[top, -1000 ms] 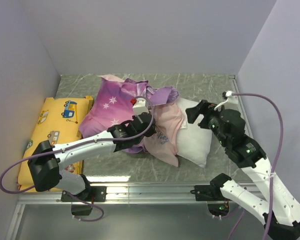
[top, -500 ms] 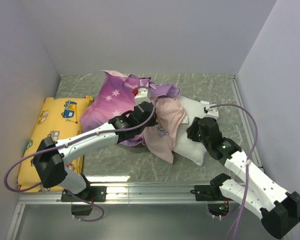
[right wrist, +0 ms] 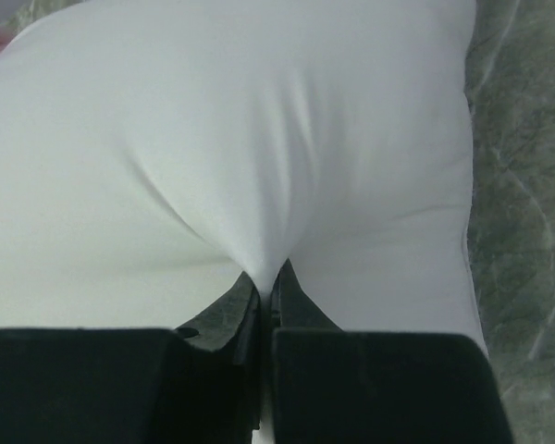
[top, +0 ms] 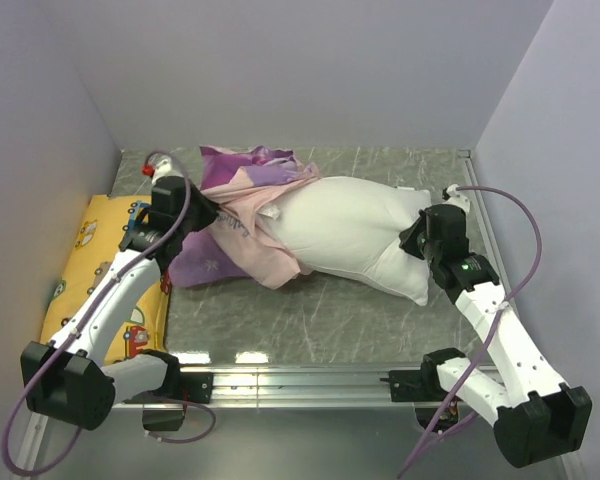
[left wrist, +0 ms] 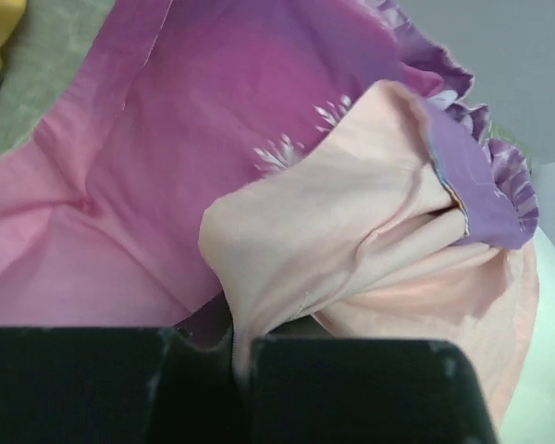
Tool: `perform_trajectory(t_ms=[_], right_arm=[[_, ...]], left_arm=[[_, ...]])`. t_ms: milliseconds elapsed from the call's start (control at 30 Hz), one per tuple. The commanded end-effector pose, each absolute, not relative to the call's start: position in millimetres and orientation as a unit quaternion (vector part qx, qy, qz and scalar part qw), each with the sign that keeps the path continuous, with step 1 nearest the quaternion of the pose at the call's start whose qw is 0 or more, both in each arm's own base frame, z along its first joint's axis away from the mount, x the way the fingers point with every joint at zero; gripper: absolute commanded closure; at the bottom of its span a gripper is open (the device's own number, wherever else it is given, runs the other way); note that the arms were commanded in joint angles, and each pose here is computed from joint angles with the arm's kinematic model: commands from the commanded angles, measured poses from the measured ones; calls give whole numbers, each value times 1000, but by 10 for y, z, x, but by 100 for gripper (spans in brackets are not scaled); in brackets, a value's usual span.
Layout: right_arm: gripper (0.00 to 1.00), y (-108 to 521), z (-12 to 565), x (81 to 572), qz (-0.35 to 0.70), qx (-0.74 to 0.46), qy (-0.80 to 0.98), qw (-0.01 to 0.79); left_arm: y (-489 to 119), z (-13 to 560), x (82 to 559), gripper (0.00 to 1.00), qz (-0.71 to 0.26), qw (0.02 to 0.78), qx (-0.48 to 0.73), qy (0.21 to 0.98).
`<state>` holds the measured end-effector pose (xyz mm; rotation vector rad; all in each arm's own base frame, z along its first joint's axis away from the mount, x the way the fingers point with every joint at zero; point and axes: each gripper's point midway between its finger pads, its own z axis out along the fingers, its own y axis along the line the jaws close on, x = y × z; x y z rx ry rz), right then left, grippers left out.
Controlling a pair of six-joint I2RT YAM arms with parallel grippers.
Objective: Remove the pillowcase from the pillow
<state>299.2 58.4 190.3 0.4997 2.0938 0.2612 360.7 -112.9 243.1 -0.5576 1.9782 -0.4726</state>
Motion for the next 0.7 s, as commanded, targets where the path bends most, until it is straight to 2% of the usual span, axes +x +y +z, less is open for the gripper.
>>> perform_trajectory(t_ms=[0, 167, 233, 267, 367, 500, 667], right_arm=[[100, -3, 1927, 2890, 9, 254, 841, 478], [98, 176, 2021, 2948, 51, 219, 847, 481], [76, 359, 2205, 2943, 87, 187, 843, 497], [55, 399, 2332, 2903, 94, 178, 835, 512], [32, 696, 2692, 2789, 122, 123, 820, 546], [21, 1225, 2835, 2627, 167, 38, 818, 549], [13, 2001, 2410, 2485, 179, -76, 846, 497]], left_arm=[[-487, 2459, 3688, 100, -168, 530, -296, 777], [-1016, 2031, 3625, 100, -238, 479, -251, 806], [-1323, 1960, 3546, 99, -249, 472, -224, 816], [-1397, 1884, 3540, 100, -245, 465, -222, 821], [-1643, 1768, 3477, 99, -252, 450, -204, 832], [-1757, 1682, 3427, 99, -260, 443, -199, 834], [-1842, 1677, 3409, 99, -264, 443, -191, 835]])
